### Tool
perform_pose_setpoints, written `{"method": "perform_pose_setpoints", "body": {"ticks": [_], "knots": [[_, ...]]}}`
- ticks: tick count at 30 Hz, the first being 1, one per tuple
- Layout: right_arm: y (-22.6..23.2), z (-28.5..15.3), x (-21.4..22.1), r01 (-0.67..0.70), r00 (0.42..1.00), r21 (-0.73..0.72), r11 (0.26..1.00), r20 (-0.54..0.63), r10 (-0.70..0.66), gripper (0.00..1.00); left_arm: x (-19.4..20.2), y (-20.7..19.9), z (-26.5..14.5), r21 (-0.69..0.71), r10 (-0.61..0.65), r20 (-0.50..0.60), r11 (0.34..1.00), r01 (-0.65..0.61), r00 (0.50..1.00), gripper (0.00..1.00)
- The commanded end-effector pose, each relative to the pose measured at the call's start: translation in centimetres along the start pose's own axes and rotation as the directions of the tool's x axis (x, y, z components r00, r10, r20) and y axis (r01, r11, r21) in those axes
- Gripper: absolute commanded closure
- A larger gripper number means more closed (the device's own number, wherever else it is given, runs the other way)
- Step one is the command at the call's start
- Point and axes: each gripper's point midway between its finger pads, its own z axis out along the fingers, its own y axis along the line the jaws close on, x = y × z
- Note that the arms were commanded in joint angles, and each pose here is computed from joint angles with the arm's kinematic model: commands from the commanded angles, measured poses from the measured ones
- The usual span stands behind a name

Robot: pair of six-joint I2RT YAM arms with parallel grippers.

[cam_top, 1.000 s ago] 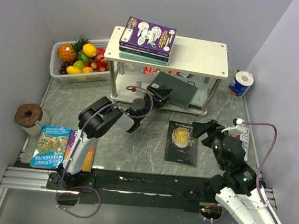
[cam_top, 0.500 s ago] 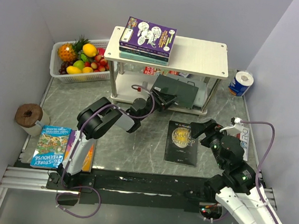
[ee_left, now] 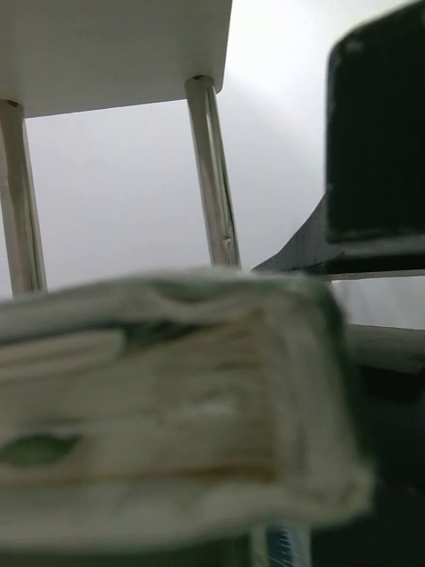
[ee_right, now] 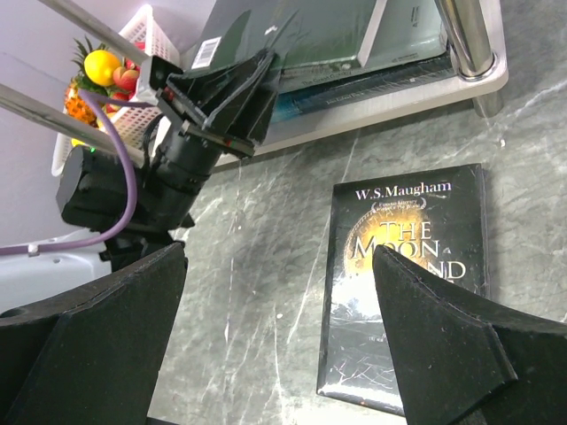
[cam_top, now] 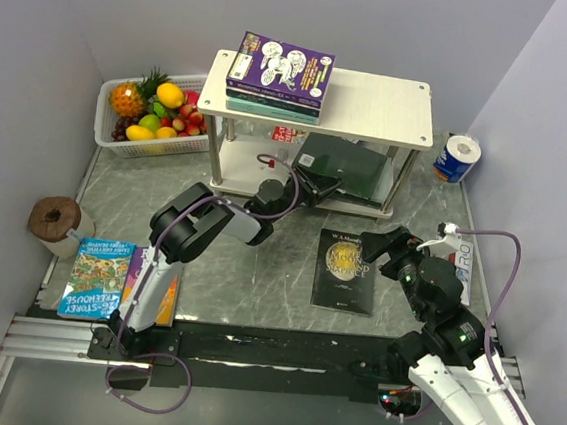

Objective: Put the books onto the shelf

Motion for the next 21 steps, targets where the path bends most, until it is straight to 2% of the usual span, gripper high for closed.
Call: {"method": "perform_pose_setpoints", "body": {"ticks": [1,4,8,13,17,21], "knots": [[1.3,-0.7,-2.1,-0.015,0.999,-0.030,0.999,0.050,0.017,0.07,-0.4,-10.8,1.0,0.366,0.036,0.020,0.930,-0.041,0.999,0.77],[1.3,-0.7,-2.1,-0.012,0.999,-0.026,1.000,0.045,0.013,0.07,-0.2,-10.3,1.9,0.353,0.034,0.001,0.935,-0.033,0.999,0.67],[1.3,-0.8,-2.2,-0.010,0.999,-0.027,1.000,0.049,0.011,0.07,0.0,-9.3,2.2,0.325,0.017,-0.020,0.946,-0.010,1.000,0.49],[1.5,-1.0,-2.5,-0.007,0.998,-0.032,0.999,0.054,0.009,0.07,1.2,-7.9,1.9,0.282,-0.012,-0.091,0.959,0.038,0.996,0.37],[1.6,-1.1,-2.7,-0.005,0.999,-0.029,1.000,0.054,0.007,0.07,2.0,-7.0,0.7,0.252,-0.050,-0.148,0.964,0.086,0.988,0.23],[1.5,-1.0,-2.5,-0.011,0.998,-0.034,0.999,0.054,0.013,0.07,2.5,-5.1,-1.4,0.198,-0.076,-0.168,0.974,0.109,0.983,0.20]]}}
